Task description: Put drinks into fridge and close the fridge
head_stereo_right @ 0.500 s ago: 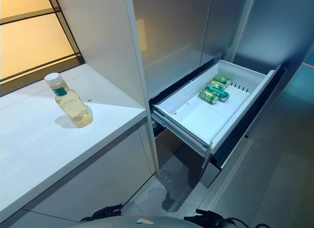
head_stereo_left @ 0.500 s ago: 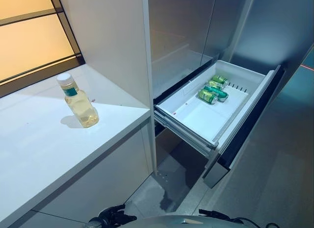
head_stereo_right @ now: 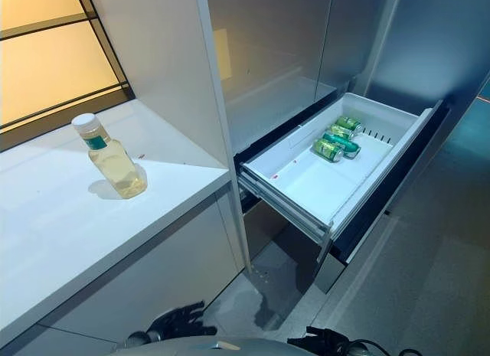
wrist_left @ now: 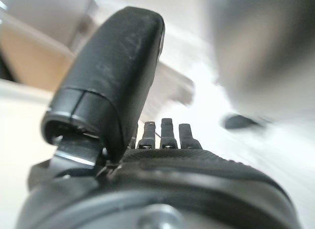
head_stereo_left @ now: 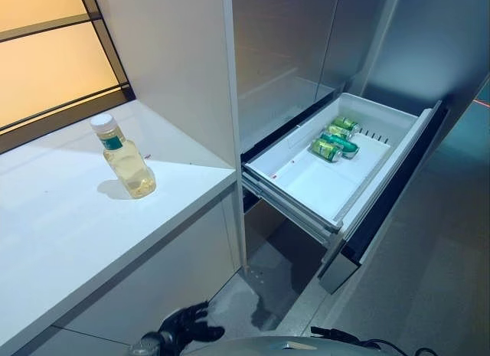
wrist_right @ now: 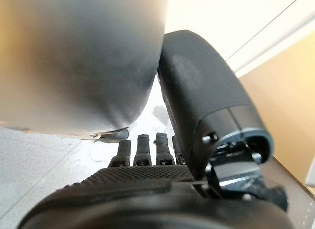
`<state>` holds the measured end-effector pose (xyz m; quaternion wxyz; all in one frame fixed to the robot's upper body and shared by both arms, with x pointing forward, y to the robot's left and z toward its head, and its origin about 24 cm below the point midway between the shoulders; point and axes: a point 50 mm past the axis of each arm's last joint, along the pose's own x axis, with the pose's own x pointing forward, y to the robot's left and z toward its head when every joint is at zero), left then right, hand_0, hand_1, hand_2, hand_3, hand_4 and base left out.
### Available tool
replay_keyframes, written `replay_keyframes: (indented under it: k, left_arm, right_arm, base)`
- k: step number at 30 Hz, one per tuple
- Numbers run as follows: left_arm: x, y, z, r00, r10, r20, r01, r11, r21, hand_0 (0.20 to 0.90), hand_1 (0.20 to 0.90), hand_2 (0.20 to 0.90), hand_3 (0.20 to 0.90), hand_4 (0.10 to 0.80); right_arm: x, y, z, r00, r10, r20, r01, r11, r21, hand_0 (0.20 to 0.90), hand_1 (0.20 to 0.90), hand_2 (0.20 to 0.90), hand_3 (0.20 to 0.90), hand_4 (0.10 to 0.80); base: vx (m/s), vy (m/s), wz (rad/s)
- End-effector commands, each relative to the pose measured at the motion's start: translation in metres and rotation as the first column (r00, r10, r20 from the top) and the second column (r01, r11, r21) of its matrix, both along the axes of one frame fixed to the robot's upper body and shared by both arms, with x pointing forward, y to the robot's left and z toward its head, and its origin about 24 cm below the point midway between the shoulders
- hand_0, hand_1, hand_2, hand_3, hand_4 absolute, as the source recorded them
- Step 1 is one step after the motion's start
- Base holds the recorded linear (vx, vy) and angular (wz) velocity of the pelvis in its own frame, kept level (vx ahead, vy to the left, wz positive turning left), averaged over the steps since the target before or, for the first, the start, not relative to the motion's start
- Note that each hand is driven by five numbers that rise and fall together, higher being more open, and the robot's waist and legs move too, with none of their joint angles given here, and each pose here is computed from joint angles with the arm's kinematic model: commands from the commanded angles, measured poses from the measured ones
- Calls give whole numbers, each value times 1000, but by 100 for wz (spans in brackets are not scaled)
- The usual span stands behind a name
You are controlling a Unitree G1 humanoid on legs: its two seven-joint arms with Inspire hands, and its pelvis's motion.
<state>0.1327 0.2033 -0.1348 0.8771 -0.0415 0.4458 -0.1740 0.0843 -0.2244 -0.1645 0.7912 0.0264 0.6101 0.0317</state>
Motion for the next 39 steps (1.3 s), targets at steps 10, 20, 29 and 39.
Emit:
replay_keyframes:
  k: [10, 20, 29, 39]
  left_arm:
    - [124, -66, 258, 557, -6, 830, 724, 493, -482, 900, 900, 900, 900, 800]
    - [104, 9, 356, -314, 518, 796, 239, 854, -461, 900, 900, 900, 900, 800]
    - [103, 21, 383, -516, 338, 787, -110, 885, -452, 900, 900, 900, 900, 800]
    - [131, 38, 369, -350, 302, 887, -346, 838, -422, 900, 900, 900, 900, 800]
  right_arm:
    - [-7, -32, 7, 1000, -1, 1, 1, 998, -63, 900, 900, 900, 900, 800]
    - [-36, -2, -6, 998, -35, -48, 33, 999, -39, 900, 900, 900, 900, 800]
    - [-34, 9, -8, 998, -32, -56, 31, 999, -23, 900, 900, 900, 900, 800]
    - [-43, -2, -6, 997, -30, -77, 26, 998, -57, 900, 900, 900, 900, 800]
  base:
    - [0, 14, 1]
    - [52, -26, 0]
    - [8, -10, 7]
    - [13, 33, 2]
